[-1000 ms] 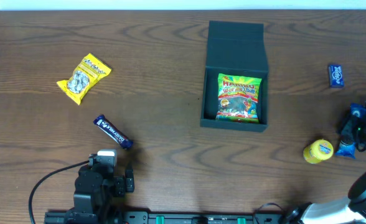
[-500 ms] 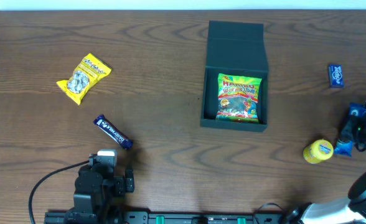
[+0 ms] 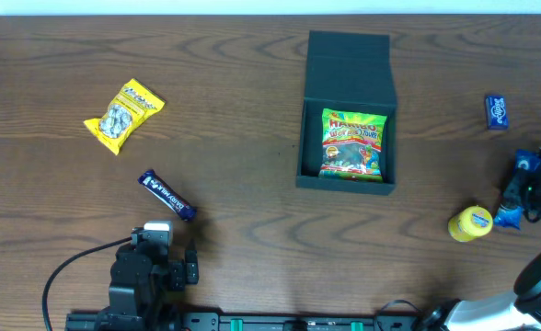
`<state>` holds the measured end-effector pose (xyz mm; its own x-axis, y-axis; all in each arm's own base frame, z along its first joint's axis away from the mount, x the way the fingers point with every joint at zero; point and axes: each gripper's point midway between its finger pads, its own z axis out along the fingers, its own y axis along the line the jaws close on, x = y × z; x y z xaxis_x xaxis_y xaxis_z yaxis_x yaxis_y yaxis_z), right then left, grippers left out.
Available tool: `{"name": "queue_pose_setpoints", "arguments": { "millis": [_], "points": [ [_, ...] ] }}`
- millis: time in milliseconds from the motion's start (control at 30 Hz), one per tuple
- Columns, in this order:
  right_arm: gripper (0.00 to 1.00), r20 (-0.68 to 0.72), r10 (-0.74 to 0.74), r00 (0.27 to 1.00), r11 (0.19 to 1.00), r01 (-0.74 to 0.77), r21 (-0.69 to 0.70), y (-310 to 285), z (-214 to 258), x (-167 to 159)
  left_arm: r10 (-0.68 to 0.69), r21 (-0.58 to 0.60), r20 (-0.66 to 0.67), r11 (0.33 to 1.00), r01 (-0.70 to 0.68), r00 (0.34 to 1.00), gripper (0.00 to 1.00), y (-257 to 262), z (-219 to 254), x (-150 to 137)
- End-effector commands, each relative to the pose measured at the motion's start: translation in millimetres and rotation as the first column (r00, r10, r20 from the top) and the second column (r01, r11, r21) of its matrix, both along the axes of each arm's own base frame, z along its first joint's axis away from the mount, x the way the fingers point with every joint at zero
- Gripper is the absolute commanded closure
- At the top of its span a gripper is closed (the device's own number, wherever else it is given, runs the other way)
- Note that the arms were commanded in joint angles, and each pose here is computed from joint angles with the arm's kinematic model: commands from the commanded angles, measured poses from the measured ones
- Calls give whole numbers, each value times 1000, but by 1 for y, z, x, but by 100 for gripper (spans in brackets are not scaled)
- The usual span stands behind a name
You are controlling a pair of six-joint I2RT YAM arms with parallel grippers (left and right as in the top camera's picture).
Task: Pack container
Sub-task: 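Lower the right gripper and grasp the Oreo pack's end, then lift the Oreo pack and lower it into the box beside the Haribo bag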
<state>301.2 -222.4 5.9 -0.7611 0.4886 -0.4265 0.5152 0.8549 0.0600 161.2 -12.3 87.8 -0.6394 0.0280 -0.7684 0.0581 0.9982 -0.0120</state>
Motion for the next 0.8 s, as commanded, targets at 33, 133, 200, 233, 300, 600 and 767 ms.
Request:
{"name": "queue_pose_setpoints", "arguments": {
  "millis": [33,133,200,233,300,600,767],
  "points": [
    [81,2,-27,1000,999,27,25,5,-4,1,10,18,-53,1000,-9,999,5,3,-18,-5],
    [84,10,-35,999,999,34,24,5,-1,2,10,18,-53,1000,-9,999,5,3,-18,-5],
    [85,19,-35,999,999,34,17,4,3,2,10,18,-53,1000,-9,999,5,3,-18,-5],
    [85,24,-36,999,999,35,14,4,5,3,10,18,-53,1000,-9,999,5,3,-18,-5],
    [87,39,-59,998,998,58,17,3,12,3,10,18,-53,1000,-9,999,5,3,-18,-5],
    [91,154,-74,985,996,79,-30,14,77,5,10,18,-53,1000,-9,999,5,3,-18,-5],
    [99,258,-73,963,995,87,-43,27,126,0,10,18,-53,1000,-9,999,5,3,-18,-5]
  ]
}}
